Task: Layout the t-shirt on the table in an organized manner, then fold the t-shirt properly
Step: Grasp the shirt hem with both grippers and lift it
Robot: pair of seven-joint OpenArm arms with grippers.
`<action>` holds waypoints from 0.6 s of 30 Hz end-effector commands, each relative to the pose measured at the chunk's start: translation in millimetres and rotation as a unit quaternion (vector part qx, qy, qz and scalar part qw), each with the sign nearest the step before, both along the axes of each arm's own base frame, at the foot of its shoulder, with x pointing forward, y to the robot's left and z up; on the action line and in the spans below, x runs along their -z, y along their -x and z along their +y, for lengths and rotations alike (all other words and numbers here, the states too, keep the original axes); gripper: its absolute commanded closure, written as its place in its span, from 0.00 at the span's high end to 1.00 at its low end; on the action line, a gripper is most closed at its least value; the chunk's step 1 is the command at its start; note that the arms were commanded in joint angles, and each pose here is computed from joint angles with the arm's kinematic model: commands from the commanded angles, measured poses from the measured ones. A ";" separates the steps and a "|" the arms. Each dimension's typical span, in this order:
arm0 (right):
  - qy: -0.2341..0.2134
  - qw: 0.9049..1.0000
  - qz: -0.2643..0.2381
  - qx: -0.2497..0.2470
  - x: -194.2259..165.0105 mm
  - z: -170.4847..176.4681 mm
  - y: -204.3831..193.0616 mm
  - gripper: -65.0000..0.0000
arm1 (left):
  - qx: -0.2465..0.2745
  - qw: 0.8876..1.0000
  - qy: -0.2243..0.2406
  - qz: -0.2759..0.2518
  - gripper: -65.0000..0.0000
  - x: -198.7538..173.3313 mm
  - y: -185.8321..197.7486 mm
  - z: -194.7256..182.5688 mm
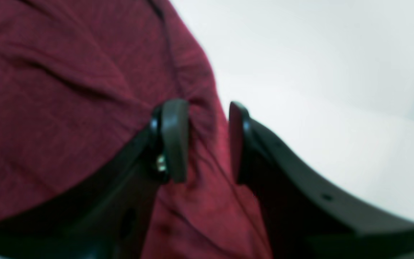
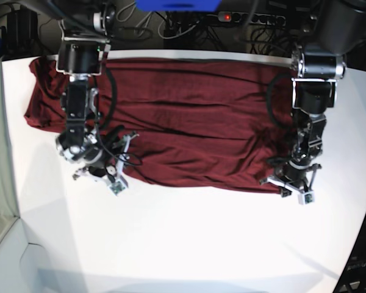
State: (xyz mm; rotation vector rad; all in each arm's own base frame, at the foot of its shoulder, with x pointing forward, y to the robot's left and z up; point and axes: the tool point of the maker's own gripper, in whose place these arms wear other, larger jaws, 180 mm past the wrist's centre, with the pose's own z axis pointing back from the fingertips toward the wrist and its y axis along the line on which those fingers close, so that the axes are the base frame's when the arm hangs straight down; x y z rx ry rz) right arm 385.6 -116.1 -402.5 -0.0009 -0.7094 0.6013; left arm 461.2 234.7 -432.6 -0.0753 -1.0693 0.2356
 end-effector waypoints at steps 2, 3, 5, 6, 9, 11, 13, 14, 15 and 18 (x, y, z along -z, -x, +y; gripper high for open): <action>-0.013 1.000 -0.021 0.001 -14.3 3.4 -19.9 0.31 | 0.007 1.000 -0.002 0.022 0.00 4.7 1.4 -1.8; -0.013 1.000 -0.016 0.001 -12.0 3.4 -20.8 0.31 | 0.007 1.000 -0.002 0.021 0.00 4.4 1.3 -2.0; -0.015 1.000 -0.010 0.000 -8.5 4.2 -22.9 0.31 | 0.007 1.000 -0.002 0.021 0.00 4.2 1.3 -1.1; -0.017 1.000 -0.004 -0.001 -5.5 4.9 -22.6 0.31 | 0.007 1.000 -0.002 0.021 0.00 4.2 1.3 -1.1; -0.026 1.000 -0.005 -0.006 -1.8 9.8 -24.2 0.31 | 0.007 1.000 -0.002 0.020 0.00 4.0 1.2 -1.0; -0.034 0.999 -0.002 -0.009 3.8 13.2 -21.8 0.31 | 0.007 1.000 -0.002 0.020 0.00 4.0 1.2 -1.0; -0.036 0.999 0.010 -0.010 12.3 14.1 -18.0 0.30 | 0.007 1.000 -0.002 0.020 0.00 4.3 1.4 -0.9; -0.038 0.999 0.016 -0.010 16.8 15.1 -15.9 0.28 | 0.007 1.000 -0.002 0.020 0.00 4.3 1.4 -0.9; -0.039 0.999 0.020 -0.009 19.2 14.2 -14.7 0.24 | 0.007 1.000 -0.002 0.020 0.00 4.2 1.4 -1.2; -0.037 0.999 0.024 -0.006 22.1 10.3 -13.2 0.04 | 0.007 1.000 0.001 0.017 0.00 3.0 0.8 -0.7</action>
